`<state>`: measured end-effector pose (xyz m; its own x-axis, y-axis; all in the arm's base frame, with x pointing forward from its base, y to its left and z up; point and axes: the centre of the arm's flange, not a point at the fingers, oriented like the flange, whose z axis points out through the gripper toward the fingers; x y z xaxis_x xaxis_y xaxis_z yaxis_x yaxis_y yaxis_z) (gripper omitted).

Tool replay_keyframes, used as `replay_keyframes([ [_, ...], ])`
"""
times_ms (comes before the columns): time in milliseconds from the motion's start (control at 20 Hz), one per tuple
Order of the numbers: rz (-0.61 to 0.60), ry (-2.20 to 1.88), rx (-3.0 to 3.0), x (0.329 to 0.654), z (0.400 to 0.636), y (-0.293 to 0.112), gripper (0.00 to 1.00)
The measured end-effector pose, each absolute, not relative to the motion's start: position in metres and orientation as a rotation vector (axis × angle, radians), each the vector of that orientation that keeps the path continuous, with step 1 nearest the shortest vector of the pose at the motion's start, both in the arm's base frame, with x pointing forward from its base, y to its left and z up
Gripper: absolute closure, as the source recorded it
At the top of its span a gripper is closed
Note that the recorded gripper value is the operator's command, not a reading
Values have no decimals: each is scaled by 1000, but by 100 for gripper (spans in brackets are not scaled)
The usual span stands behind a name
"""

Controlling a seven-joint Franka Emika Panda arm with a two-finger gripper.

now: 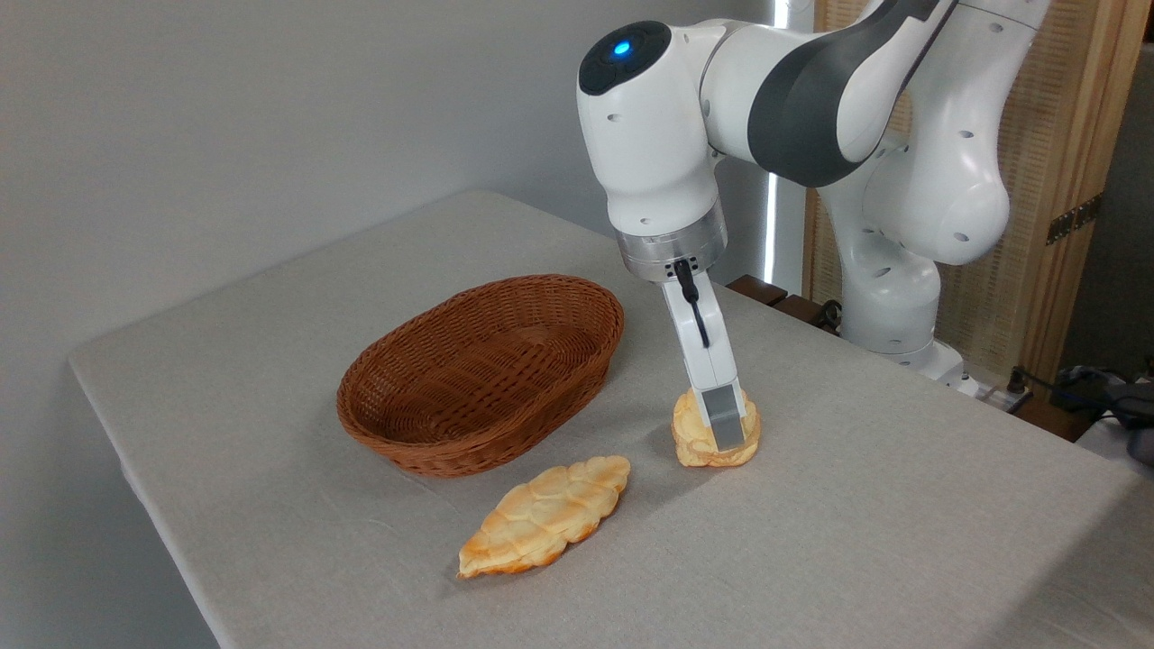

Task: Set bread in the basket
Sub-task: 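Close the gripper fingers around the round bun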

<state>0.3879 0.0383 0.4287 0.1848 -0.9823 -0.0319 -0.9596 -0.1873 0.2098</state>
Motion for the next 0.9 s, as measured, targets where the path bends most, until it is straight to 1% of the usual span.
replay_keyframes([
  [400,-216,-1908,2314,387,434,40,0],
  [900,-235,-1907,2302,386,427,38,0],
])
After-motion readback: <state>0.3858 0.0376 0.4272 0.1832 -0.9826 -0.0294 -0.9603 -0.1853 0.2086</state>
